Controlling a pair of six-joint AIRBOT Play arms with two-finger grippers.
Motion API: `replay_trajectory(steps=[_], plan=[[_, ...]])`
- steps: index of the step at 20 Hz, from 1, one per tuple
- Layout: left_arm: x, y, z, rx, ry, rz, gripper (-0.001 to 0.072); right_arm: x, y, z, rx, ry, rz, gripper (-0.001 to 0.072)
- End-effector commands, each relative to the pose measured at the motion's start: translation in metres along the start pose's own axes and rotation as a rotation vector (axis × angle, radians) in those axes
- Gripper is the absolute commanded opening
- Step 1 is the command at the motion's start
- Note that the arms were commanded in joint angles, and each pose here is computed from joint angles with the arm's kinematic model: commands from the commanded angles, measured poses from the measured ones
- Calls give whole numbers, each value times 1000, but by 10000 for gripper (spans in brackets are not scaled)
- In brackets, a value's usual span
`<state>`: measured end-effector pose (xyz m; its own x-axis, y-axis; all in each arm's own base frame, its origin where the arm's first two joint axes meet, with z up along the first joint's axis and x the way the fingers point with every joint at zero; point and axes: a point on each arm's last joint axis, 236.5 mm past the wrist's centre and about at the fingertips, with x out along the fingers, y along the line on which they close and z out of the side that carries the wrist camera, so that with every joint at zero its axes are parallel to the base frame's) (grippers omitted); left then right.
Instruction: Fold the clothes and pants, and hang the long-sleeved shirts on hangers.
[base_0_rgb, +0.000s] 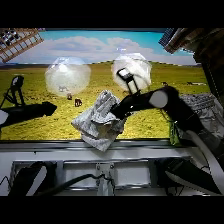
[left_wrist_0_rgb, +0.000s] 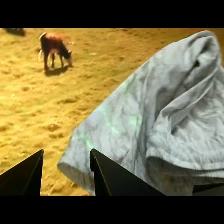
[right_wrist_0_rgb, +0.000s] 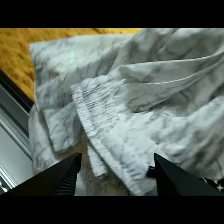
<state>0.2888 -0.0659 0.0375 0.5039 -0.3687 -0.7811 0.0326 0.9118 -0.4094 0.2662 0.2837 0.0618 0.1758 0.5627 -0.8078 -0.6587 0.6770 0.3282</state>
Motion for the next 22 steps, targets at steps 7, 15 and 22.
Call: replay_trajectory(steps=[7,15,22], plan=[[10,17,-21,-70,26,35,292,90,35,0,-162,181,-16,585],[10,17,-19,-69,21,36,292,140,30,-23,-302,336,-146,649],[11,16,-22,-68,29,33,291,163,-20,-21,-226,326,-355,113]])
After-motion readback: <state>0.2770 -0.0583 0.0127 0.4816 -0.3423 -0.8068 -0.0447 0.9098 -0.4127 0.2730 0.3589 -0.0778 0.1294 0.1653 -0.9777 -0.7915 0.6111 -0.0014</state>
